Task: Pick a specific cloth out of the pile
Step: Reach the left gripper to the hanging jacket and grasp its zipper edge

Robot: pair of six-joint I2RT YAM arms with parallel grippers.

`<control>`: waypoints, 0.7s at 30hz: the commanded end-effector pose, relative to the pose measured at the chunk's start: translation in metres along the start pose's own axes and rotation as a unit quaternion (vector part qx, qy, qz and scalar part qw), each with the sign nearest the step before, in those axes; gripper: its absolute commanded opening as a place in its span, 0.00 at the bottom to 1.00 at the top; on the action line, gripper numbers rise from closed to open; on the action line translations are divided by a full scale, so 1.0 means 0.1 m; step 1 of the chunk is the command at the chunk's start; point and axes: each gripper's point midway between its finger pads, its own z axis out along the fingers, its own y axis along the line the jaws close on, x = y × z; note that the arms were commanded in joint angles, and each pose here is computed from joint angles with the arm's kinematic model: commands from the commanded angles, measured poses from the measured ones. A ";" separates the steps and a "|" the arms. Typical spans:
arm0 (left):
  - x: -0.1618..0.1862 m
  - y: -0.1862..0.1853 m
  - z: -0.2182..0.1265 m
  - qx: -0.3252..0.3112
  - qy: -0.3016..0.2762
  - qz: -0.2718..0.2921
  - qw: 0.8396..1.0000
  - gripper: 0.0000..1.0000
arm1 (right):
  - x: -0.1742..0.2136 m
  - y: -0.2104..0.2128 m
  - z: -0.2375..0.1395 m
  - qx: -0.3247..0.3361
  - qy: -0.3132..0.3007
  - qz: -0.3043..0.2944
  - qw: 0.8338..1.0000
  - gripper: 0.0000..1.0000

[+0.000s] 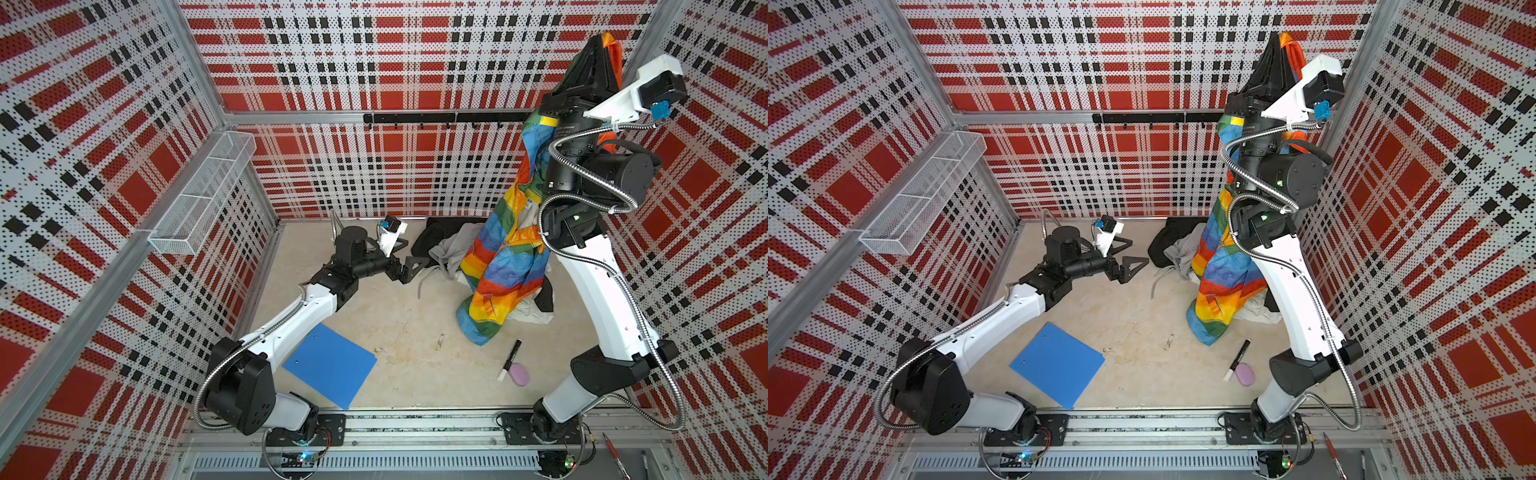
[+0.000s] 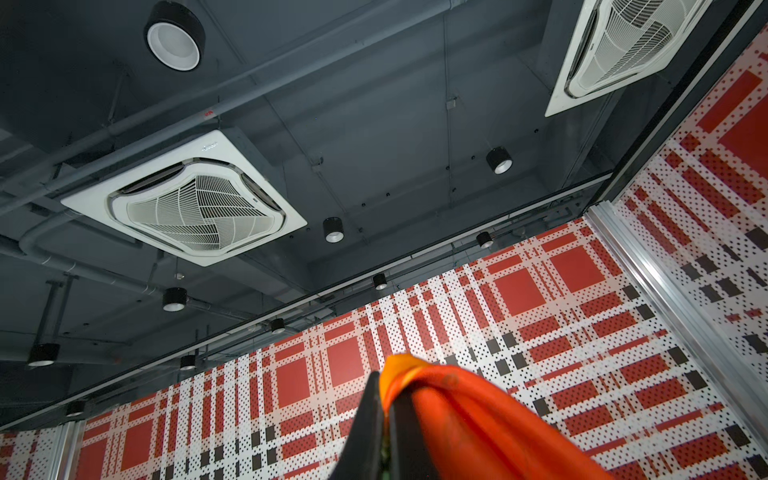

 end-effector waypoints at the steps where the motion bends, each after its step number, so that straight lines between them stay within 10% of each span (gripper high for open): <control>1: -0.08 -0.36 0.06 0.058 -0.035 0.014 0.998 0.99 | -0.38 0.10 -0.09 -0.035 -0.037 0.053 0.997 0.00; 21: -0.12 -1.09 0.63 0.074 -0.069 0.088 0.991 1.00 | 0.05 0.00 -0.41 -0.035 0.041 0.085 0.995 0.00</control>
